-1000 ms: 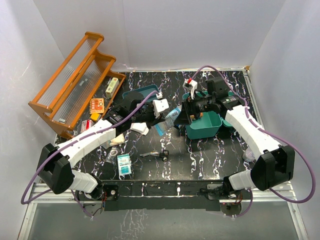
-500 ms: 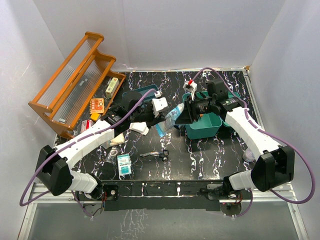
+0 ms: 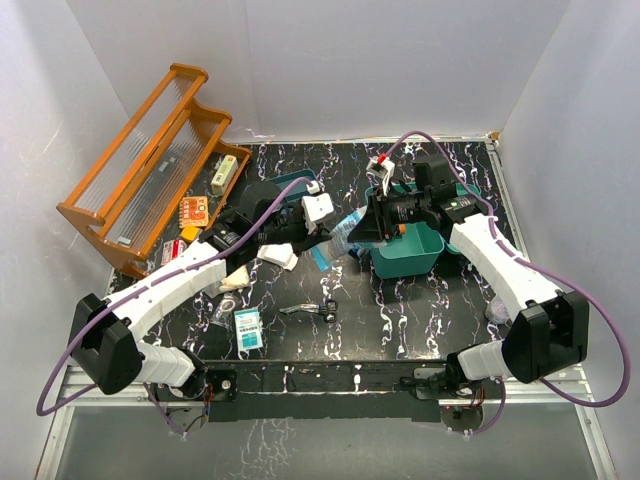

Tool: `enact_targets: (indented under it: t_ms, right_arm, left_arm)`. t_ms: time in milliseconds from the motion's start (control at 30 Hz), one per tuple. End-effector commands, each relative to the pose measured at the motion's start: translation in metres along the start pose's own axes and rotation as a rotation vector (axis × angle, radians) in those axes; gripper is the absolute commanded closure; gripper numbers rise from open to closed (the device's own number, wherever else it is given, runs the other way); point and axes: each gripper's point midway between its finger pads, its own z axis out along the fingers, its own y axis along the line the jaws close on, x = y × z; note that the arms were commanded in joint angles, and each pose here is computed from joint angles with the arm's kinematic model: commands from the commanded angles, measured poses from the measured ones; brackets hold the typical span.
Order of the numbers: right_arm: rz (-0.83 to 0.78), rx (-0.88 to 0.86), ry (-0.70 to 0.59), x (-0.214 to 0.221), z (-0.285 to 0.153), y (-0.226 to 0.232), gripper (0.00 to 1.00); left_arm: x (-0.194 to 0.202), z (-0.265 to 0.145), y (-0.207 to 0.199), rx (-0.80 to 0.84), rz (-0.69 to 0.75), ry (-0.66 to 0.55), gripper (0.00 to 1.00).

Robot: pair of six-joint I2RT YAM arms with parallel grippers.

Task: Organize the medicine kit

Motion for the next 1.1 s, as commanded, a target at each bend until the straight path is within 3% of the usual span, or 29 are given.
enact_targets:
  t_ms: [0,167,333,467,667,867,1067]
  right_arm:
    - [-0.062,-0.03,-0.036,-0.013,0.001,0.004,0.83]
    - [-0.05,-0.002,-0.034,-0.014,-0.009,-0.001,0.94]
    - [0.011,0.107,-0.067,-0.02,-0.032,-0.021,0.95]
    - [0.12,0.335,-0.116,-0.03,-0.063,-0.05,0.96]
    - [0.307,0.703,-0.137,-0.024,-0.123,-0.078,0.97]
    - [0.368,0.88,-0.06,-0.001,-0.149,-0.087,0.98]
    - [0.414,0.886,0.027,0.017,-0.142,-0.104,0.98]
  left_arm:
    - [-0.024,-0.014,0.003,-0.016,0.035,-0.068,0.85]
    - [-0.026,-0.026,0.033,-0.199,-0.04,-0.081,0.45]
    - [-0.031,-0.051,0.075,-0.422,-0.176,-0.125,0.21]
    - [-0.029,-0.061,0.094,-0.521,-0.314,-0.139,0.18]
    - [-0.014,-0.051,0.09,-0.508,-0.448,-0.14,0.18]
    - [0.001,-0.035,0.089,-0.486,-0.53,-0.104,0.18]
    - [0.01,-0.021,0.085,-0.433,-0.535,-0.063,0.18]
